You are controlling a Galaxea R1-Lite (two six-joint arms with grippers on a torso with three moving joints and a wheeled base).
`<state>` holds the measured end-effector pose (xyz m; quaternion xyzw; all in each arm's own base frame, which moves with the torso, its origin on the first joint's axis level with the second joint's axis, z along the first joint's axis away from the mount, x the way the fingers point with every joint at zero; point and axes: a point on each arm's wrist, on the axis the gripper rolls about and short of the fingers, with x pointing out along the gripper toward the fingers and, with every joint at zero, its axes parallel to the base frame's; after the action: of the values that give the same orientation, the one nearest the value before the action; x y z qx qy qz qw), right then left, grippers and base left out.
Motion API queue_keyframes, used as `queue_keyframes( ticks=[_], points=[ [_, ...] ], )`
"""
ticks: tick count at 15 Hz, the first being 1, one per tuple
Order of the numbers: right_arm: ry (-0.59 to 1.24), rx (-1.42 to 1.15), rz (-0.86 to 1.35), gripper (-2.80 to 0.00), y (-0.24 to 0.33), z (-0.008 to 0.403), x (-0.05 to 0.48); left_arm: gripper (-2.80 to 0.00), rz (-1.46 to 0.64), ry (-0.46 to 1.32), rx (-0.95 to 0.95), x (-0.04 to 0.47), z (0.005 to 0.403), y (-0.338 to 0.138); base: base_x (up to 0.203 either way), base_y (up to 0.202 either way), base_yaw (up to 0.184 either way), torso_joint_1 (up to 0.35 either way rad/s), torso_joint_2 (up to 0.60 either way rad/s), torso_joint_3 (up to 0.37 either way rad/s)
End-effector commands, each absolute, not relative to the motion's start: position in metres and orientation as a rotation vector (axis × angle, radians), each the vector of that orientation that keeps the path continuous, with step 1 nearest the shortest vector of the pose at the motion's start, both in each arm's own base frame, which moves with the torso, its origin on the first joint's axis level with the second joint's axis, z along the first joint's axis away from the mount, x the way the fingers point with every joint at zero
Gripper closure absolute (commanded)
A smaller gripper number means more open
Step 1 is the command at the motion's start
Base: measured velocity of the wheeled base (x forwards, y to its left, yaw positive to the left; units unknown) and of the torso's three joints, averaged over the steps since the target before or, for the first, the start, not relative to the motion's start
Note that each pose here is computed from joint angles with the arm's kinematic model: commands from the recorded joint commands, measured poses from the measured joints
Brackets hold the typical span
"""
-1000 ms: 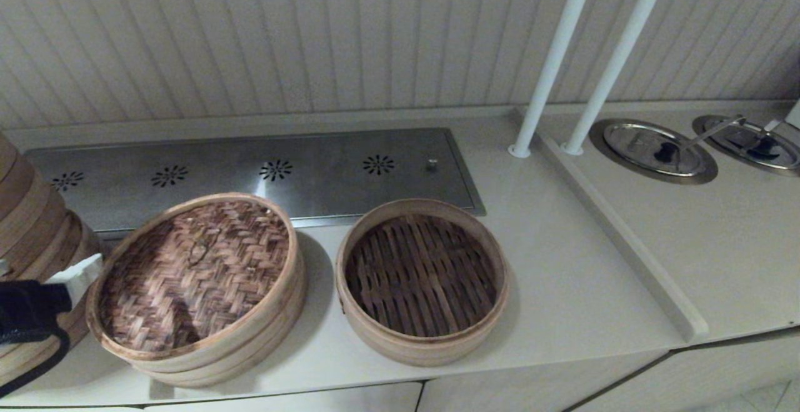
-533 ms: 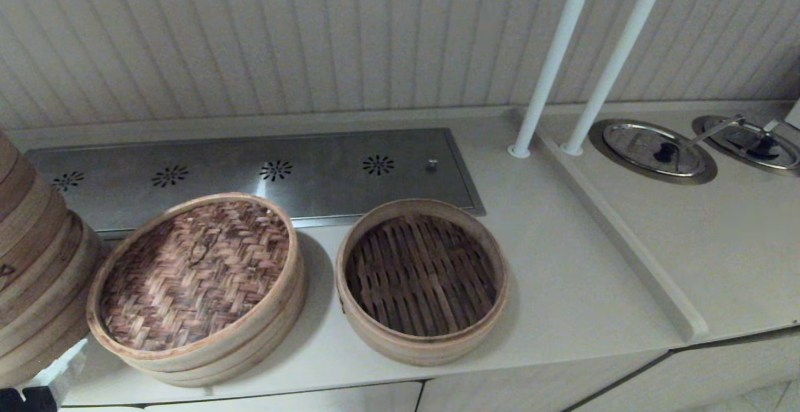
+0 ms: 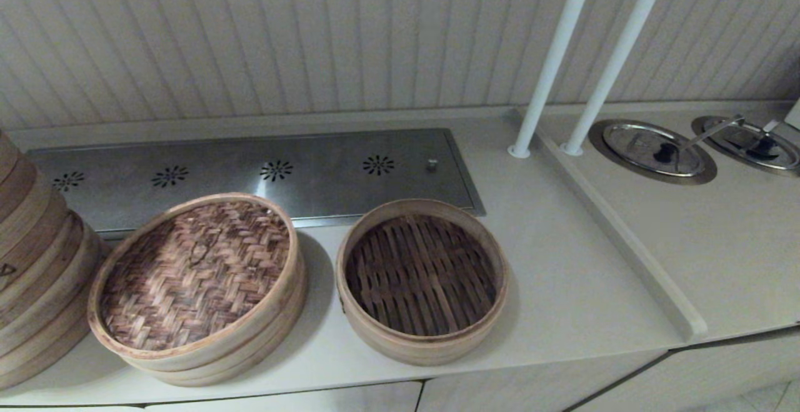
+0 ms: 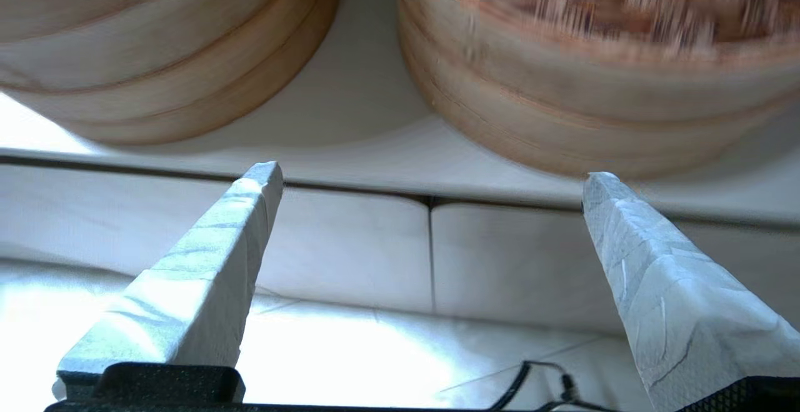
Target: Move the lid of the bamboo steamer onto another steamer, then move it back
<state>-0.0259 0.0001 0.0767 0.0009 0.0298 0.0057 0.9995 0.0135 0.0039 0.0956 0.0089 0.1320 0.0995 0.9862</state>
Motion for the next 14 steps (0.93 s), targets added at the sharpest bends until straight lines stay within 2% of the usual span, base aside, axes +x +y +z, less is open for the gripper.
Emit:
queue_keyframes(
  ticks=[1,12,14],
  points=[
    [0.061,0.002,0.012,0.0,0.0001,0.0767,-0.0258,-2.8,0.202,0.213,0.022,0.0054,0.0908,0.0033,0.0,0.0,0.0,0.0,0.0,0.0],
    [0.062,0.002,0.012,0.0,0.0001,0.0766,-0.0258,-2.8,0.18,0.155,0.071,0.0017,0.0912,0.0025,0.0,0.0,0.0,0.0,0.0,0.0],
    [0.061,0.002,0.012,0.0,0.0001,0.0767,-0.0258,-2.8,0.246,0.151,0.072,0.0014,0.0923,0.004,0.0,0.0,0.0,0.0,0.0,0.0]
  ],
)
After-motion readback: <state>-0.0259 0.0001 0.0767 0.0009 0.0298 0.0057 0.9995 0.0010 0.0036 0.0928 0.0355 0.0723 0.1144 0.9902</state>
